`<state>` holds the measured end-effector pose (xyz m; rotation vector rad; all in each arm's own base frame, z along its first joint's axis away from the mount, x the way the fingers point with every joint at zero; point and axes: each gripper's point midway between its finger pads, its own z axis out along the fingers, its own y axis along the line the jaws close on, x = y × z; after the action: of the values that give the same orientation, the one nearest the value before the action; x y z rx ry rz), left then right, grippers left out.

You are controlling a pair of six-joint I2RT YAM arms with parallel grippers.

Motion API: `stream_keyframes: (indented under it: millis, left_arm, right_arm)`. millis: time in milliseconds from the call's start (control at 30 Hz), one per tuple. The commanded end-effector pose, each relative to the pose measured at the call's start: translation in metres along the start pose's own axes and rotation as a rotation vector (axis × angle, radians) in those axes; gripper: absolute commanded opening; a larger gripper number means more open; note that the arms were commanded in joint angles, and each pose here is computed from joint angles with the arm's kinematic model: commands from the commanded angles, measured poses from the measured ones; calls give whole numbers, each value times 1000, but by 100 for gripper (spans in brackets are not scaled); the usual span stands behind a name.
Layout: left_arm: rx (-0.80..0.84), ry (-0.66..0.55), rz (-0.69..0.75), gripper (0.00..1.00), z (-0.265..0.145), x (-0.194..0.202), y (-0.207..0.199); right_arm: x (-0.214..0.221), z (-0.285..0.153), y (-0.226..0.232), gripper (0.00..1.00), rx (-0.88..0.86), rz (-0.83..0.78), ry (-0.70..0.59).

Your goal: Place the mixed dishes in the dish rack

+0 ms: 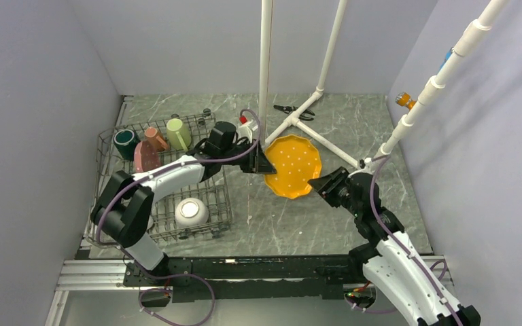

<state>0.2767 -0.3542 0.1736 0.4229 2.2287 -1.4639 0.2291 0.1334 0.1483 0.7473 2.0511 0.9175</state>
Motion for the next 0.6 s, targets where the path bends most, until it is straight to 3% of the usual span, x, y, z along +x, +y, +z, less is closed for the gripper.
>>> stream_keyframes:
  millis: [0,267,567]
  left_arm:
    - [-41,-158,224,0,-22,-45,-23]
    - [-110,-184,294,0,-31,-53,-21]
    - [-340,-247,415,0,-54,-61,-27]
  right_arm:
    - [-16,-6,44,52,-117,-123,-10]
    - [-17,-11,37,83,-84,-216,-11]
    - [-23,-30,26,84,-69,-389,-49]
